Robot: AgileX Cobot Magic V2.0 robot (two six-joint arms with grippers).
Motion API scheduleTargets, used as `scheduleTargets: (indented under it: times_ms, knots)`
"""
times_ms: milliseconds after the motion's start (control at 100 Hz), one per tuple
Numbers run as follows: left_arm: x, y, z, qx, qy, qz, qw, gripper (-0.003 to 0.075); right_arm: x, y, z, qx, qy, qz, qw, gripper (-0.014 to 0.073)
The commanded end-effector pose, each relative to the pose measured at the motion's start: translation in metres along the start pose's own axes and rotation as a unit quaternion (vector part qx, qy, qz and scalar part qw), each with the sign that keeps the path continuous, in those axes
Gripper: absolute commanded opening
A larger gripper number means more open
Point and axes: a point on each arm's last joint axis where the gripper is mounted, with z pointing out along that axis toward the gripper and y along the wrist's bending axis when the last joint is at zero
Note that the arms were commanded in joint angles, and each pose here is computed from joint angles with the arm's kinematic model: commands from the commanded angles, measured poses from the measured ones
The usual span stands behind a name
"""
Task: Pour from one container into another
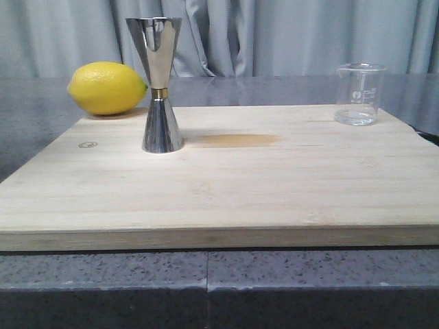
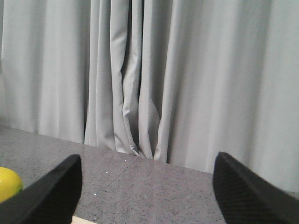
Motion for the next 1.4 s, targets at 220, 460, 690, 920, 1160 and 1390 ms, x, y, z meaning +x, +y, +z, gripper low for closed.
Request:
scheduleTargets:
  times_ms: [220,460,690,920,1160,1390]
  knots:
    - [-0.071,-0.027,-0.035,-0.116,-0.118,0.040,0.985,0.0358,-0.041,-0.007,0.012,0.020,-0.034,-0.036,0.999,0.0532]
    - [-0.092,-0.037,-0.067,-0.301,-0.135,0.036,0.943,0.0358,-0.060,-0.020,0.015,0.065,-0.033,-0.054,0.996,0.0531]
    - [-0.098,-0.046,-0.090,-0.399,-0.157,0.016,0.903,0.0358,-0.062,-0.045,0.012,0.143,0.000,-0.072,0.987,0.0531]
    - [-0.080,-0.041,-0.092,-0.433,-0.141,-0.012,0.890,0.0358,-0.056,-0.064,0.006,0.199,0.051,-0.088,0.975,0.0531]
    - [-0.061,-0.042,-0.082,-0.415,-0.121,-0.036,0.901,0.0358,-0.061,-0.063,0.003,0.193,0.077,-0.084,0.975,0.0531]
    - [-0.056,-0.048,-0.071,-0.387,-0.111,-0.039,0.914,0.0358,-0.073,-0.056,-0.013,0.193,0.056,-0.088,0.976,0.0531]
